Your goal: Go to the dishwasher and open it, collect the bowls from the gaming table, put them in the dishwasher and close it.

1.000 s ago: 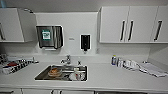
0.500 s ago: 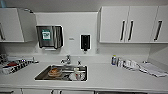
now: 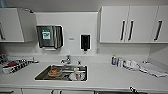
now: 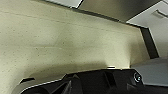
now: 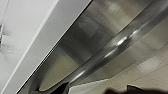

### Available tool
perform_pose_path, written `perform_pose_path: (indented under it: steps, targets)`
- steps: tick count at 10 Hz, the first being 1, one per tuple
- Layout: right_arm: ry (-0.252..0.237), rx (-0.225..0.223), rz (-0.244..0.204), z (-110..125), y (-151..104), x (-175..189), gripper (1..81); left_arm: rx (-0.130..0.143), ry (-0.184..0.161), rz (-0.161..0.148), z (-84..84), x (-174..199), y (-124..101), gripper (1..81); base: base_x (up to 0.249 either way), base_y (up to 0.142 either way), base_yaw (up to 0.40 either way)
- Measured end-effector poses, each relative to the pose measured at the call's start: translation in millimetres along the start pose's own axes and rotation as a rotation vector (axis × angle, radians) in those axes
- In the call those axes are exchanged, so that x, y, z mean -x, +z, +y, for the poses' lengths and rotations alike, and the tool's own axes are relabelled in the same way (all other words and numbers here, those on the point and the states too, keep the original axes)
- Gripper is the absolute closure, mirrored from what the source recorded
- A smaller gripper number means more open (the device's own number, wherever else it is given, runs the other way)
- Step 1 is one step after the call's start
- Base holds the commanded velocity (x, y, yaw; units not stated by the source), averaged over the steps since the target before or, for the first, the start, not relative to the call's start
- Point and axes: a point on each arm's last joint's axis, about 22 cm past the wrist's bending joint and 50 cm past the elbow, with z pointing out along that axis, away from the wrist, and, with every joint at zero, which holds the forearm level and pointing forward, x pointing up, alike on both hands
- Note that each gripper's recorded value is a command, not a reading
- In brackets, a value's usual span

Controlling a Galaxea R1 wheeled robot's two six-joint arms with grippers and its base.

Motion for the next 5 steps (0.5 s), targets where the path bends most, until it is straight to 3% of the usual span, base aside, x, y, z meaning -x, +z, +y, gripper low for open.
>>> perform_pose_path:
  steps: [5]
  targets:
    - [0.006,0.008,0.014,4.9,-4.6,-7.6,1.0,0.002,0.000,0.000,1.7,0.1,1.0,1.0,0.015,0.000,0.000]
